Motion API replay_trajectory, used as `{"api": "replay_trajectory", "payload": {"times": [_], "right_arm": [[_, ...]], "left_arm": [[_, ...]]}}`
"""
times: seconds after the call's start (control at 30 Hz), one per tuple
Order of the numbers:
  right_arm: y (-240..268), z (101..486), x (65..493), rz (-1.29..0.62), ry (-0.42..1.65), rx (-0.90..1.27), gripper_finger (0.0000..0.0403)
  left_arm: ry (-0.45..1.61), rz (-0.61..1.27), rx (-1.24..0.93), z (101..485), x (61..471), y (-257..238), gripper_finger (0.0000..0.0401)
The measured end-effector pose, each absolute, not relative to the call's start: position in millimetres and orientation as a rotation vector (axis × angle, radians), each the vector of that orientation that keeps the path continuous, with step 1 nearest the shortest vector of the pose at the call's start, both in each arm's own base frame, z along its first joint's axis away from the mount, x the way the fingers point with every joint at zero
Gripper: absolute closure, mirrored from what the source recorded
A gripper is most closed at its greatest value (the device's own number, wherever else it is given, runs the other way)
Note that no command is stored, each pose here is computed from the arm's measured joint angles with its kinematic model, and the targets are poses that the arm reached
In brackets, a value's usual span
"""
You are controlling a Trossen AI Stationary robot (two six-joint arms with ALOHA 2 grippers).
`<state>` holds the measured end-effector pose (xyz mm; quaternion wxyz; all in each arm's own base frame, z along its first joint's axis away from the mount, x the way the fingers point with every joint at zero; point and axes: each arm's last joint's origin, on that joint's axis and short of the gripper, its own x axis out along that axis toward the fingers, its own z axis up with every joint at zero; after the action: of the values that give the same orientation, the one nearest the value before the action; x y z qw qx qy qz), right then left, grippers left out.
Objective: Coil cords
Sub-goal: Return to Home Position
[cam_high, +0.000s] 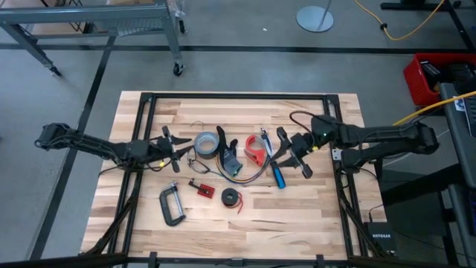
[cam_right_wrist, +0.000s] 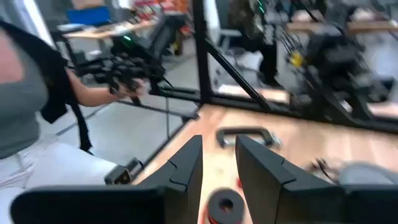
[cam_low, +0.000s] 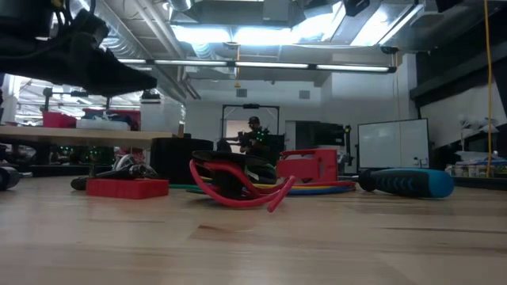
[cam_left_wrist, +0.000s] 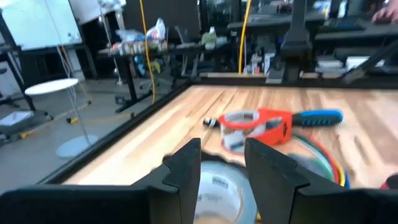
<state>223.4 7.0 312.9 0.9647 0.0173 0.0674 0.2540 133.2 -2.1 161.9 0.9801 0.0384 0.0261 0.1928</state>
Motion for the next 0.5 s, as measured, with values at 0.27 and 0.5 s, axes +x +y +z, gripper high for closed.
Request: {"api": "replay_trajectory", "payload": {"times": [0.27, 0.5], "right_arm": [[11, 268, 217, 0.484, 0.057, 0.085, 0.0303], [-2, 244, 201, 0.383, -0.011, 0.111, 0.0303]], "left_arm": [[0.115, 0.405, 0.020, 154, 133, 0, 0.0284], [0.115, 0.405, 0.008, 154, 133, 0, 0.0284]]}}
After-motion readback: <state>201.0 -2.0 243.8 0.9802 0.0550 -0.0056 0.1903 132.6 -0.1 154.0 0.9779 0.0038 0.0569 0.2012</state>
